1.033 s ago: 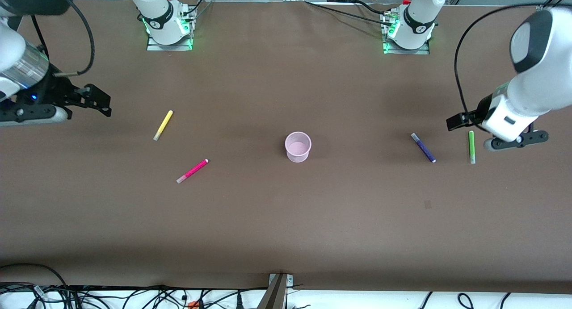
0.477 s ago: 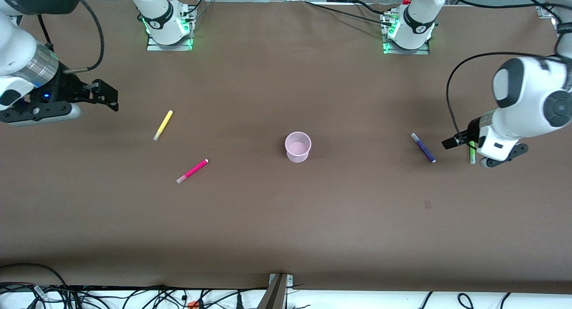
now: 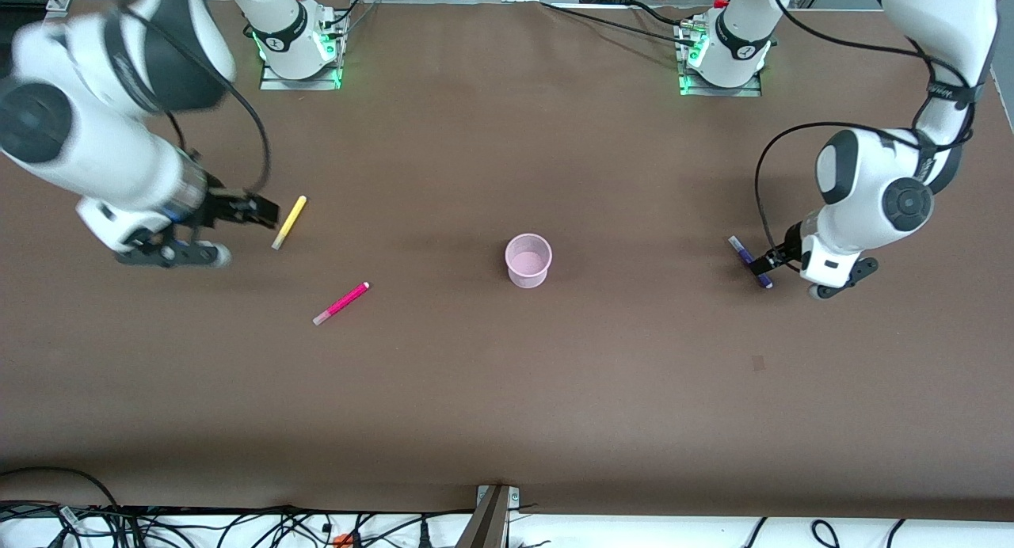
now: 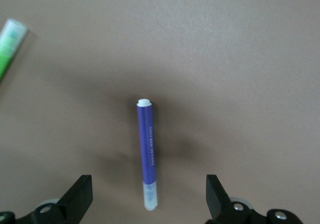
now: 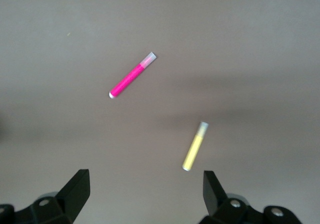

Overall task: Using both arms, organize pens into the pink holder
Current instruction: 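Grasp the blue marker with the left gripper while the right gripper grasps the pink highlighter, then lift the pink highlighter toward the cup while the left gripper lifts the blue marker, then drop the pink highlighter into the cup while the left gripper brings the marker over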

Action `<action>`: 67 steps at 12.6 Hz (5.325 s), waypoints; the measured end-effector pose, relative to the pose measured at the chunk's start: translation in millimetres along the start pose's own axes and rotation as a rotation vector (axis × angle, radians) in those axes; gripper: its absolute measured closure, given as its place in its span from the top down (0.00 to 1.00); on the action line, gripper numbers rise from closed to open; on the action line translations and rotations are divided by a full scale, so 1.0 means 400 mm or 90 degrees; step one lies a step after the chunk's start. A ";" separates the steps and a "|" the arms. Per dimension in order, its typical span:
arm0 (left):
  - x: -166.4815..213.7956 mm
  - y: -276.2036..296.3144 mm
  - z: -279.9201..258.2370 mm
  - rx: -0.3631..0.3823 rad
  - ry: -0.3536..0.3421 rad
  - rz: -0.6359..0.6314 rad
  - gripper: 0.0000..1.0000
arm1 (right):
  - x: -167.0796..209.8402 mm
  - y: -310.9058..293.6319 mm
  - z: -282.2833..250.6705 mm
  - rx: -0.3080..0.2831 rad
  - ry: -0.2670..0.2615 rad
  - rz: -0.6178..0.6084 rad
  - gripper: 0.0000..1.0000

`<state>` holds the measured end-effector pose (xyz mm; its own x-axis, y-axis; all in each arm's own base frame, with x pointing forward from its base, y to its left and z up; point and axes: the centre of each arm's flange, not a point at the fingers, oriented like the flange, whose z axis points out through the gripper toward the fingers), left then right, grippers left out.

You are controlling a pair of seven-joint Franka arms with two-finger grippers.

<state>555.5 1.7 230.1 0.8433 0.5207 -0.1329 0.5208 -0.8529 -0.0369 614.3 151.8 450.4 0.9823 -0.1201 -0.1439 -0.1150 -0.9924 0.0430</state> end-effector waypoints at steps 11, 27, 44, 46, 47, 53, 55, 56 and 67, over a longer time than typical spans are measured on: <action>0.019 0.003 0.070 0.007 0.011 -0.035 1.00 | 0.133 -0.184 0.583 0.075 -0.050 0.351 1.00; 0.107 -0.025 0.133 -0.004 0.023 -0.064 0.19 | 0.079 -0.212 0.658 0.124 -0.166 0.391 0.17; -0.022 0.340 -0.312 -0.097 0.102 0.353 0.19 | -0.159 -0.735 0.421 0.504 -0.704 0.493 0.17; -0.028 0.381 -0.379 -0.167 0.109 0.391 0.19 | -0.150 -0.733 0.477 0.504 -0.695 0.502 0.17; -0.021 0.385 -0.404 -0.211 0.106 0.405 0.19 | -0.142 -0.730 0.498 0.506 -0.688 0.510 0.17; -0.053 0.442 -0.479 -0.401 0.082 0.518 0.19 | -0.104 -0.751 0.516 0.526 -0.673 0.511 0.17; -0.103 0.500 -0.507 -0.439 0.086 0.600 0.19 | -0.092 -0.752 0.540 0.529 -0.671 0.511 0.17; -0.126 0.521 -0.511 -0.449 0.091 0.643 0.19 | -0.086 -0.752 0.548 0.532 -0.669 0.510 0.17; -0.223 0.685 -0.388 -0.639 0.192 1.019 0.19 | 0.174 -0.300 0.242 0.478 -0.449 0.369 1.00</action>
<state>643.6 -272.6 385.4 0.4765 -0.5334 0.6989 -0.8735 -0.1970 0.4451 682.2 260.1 339.7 0.4822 -0.3114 -0.8189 -0.8066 -0.5225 -0.2763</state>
